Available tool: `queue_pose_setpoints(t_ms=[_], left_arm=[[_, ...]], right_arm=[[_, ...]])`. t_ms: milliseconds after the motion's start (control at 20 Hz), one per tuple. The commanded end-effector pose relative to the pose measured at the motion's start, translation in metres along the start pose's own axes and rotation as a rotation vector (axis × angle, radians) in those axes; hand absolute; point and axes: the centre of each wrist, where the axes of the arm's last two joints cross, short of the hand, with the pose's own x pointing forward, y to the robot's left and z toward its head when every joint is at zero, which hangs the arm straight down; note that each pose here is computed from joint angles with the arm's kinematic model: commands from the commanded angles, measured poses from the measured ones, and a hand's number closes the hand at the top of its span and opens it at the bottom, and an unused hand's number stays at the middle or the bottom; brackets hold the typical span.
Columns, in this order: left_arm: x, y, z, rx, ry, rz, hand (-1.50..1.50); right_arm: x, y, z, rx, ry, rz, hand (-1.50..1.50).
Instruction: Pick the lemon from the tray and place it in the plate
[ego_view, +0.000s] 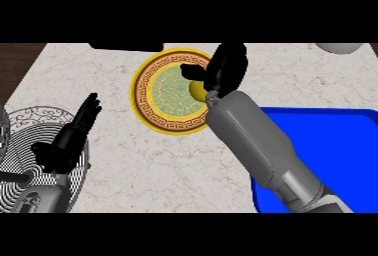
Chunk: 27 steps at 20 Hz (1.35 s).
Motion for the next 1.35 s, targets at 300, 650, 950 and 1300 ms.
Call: queue_pose_setpoints(t_ms=[300, 650, 950, 1300], left_arm=[[-0.006, 0.027, 0.018, 0.056, 0.091, -0.004, 0.0], [-0.032, 0.016, 0.018, 0.075, 0.092, 0.0, 0.0], [-0.03, 0.025, 0.038, 0.058, 0.103, 0.027, 0.0], [-0.028, -0.002, 0.014, 0.069, 0.085, 0.018, 0.0]], right_arm=[[-0.055, -0.015, 0.039, -0.107, 0.087, -0.379, -1.5], [-0.113, -0.069, 0.071, -0.009, 0.007, -0.367, -1.5], [-0.148, -0.093, 0.07, 0.033, -0.025, -0.302, -1.5], [-0.186, -0.093, 0.089, -0.004, -0.031, -0.277, -1.5]])
